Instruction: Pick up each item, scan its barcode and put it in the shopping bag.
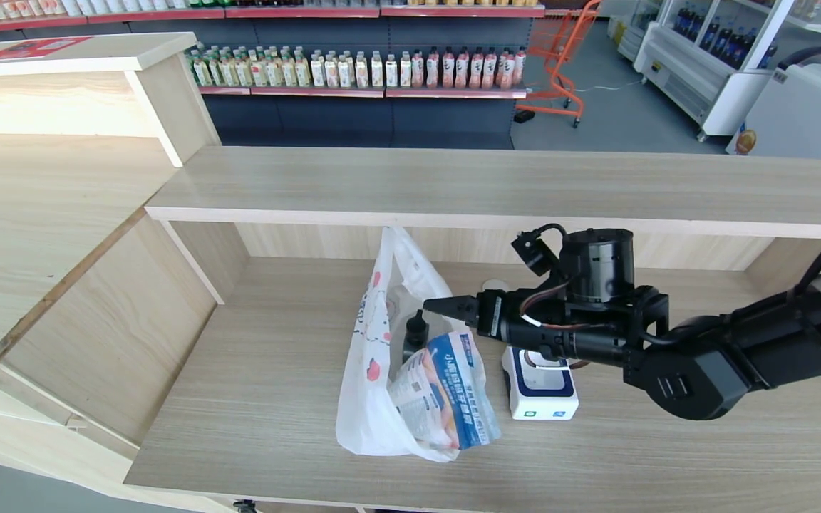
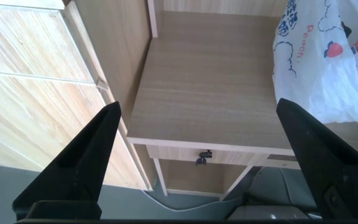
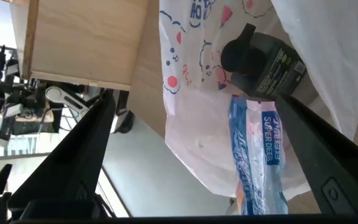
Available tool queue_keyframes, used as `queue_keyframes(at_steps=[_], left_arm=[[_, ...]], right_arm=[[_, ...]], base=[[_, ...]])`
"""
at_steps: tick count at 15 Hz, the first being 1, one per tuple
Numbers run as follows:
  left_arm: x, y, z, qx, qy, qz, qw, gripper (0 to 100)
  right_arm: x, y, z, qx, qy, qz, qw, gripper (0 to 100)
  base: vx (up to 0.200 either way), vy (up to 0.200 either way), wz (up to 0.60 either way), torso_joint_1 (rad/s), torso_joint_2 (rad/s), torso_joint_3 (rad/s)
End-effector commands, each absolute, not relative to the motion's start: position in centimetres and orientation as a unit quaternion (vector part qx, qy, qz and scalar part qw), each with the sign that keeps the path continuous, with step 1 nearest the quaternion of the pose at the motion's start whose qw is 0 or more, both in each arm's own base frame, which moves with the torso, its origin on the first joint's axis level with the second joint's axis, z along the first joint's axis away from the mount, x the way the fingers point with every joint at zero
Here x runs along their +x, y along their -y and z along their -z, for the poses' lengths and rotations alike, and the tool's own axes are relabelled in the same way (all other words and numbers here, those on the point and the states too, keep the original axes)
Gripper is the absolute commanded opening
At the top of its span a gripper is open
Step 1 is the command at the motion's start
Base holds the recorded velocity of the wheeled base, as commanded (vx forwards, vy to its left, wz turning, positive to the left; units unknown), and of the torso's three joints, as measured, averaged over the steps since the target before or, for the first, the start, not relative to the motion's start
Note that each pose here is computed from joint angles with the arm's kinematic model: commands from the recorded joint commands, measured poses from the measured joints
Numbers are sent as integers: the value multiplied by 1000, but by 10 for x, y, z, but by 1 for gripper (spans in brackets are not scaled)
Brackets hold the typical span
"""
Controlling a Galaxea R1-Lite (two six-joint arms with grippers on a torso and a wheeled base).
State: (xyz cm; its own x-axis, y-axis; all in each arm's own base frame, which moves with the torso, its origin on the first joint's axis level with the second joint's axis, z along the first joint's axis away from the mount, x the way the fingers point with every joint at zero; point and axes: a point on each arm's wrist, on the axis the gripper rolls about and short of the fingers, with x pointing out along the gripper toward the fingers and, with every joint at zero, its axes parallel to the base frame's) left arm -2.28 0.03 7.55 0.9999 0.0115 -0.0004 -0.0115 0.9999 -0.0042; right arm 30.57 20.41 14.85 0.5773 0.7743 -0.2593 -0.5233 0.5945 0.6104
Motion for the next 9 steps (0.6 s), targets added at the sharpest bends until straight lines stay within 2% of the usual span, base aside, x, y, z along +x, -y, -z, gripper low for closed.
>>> queue_keyframes(at_steps=[1,4,6,9], left_arm=[[-23,0,-75,-2,0,-6,1000,100],[-23,0,-75,-2,0,-6,1000,100],[-23,0,-75,-2,0,-6,1000,100],[-23,0,-75,-2,0,-6,1000,100]], right_arm=[[303,-202,-166,250,-237,-387,856,100],[298,-179,-185,243,-204,-377,870,100],[287,-148,-190,191,-175,-359,897,100],[227,-88,-216,102,-109,-315,937,100]], base=[[0,0,0,0,0,0],[0,0,0,0,0,0],[0,0,0,0,0,0],[0,0,0,0,0,0]])
